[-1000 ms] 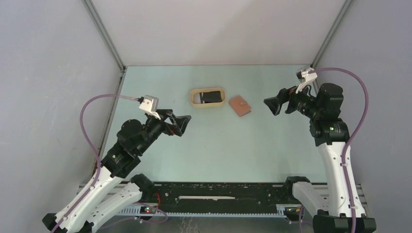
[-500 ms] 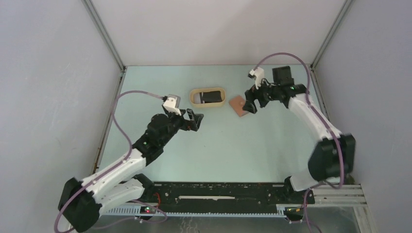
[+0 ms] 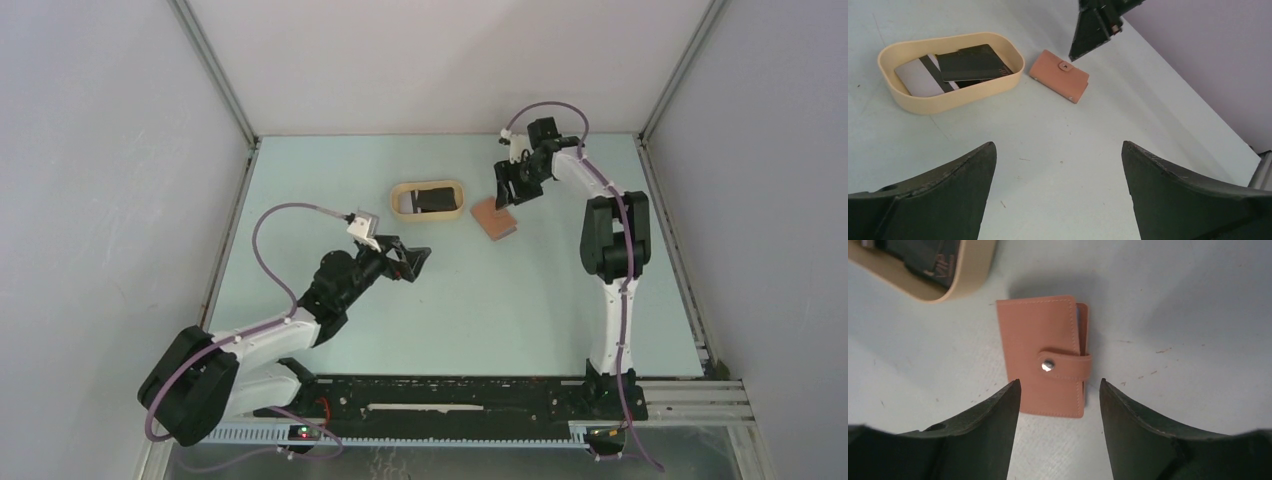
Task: Put the credit cards into the card holder
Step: Move the storage box to the center of the board.
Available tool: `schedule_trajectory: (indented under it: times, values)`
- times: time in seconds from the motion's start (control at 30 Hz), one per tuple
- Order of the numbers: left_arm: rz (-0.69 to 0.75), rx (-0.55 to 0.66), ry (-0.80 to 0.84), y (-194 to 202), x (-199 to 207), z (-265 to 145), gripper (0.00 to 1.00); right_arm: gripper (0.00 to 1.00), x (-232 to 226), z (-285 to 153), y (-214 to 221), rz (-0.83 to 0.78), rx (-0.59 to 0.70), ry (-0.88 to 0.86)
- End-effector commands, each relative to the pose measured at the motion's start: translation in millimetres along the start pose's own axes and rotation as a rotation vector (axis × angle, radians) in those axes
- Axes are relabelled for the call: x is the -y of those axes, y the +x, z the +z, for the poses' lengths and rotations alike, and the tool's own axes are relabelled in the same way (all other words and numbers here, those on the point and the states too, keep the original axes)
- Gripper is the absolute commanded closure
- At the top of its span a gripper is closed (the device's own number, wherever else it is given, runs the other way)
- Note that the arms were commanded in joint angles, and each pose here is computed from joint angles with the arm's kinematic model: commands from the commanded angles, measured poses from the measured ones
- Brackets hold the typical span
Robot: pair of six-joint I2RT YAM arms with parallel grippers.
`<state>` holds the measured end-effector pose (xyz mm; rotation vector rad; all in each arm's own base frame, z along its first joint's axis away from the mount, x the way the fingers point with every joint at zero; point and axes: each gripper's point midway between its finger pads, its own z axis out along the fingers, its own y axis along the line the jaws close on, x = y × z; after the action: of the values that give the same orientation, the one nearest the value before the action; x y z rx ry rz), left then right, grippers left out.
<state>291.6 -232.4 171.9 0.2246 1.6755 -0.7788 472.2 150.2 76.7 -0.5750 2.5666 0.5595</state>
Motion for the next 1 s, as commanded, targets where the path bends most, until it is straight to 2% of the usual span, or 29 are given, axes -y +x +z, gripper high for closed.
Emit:
schedule_trajectory:
  times: [0.0,0.3,0.5,0.57,0.63,0.73,0.8,0.97]
  values:
    - [-0.02,0.149,0.107,-29.5,19.2,-6.0,0.01,0.33,9.7,3.7,7.5,0.094,-0.067,0.021]
    - [-0.026,0.169,0.128,-29.0,21.7,-9.4,0.01,0.41,11.6,19.7,34.9,0.176,-0.138,-0.068]
    - [-0.028,0.166,0.133,-28.1,22.4,-9.6,0.01,0.51,1.7,26.5,41.5,0.183,-0.163,-0.114]
    - [-0.026,0.164,0.137,-27.1,22.8,-9.9,0.01,0.61,-0.6,25.1,43.6,0.186,-0.169,-0.12]
    - [-0.029,0.164,0.143,-27.1,24.0,-10.5,0.01,0.8,-5.4,20.8,47.1,0.184,-0.173,-0.139]
    - [-0.031,0.16,0.16,-26.4,26.9,-11.6,0.01,0.95,-16.3,10.6,57.5,0.191,-0.173,-0.191]
    - [-0.043,0.149,0.177,-24.2,30.1,-12.3,0.02,1.0,-27.8,0.4,68.0,0.185,-0.184,-0.225]
    - [-0.1,0.089,0.239,-7.3,45.2,-15.7,0.09,1.0,-68.5,-25.2,117.2,0.111,-0.245,-0.287]
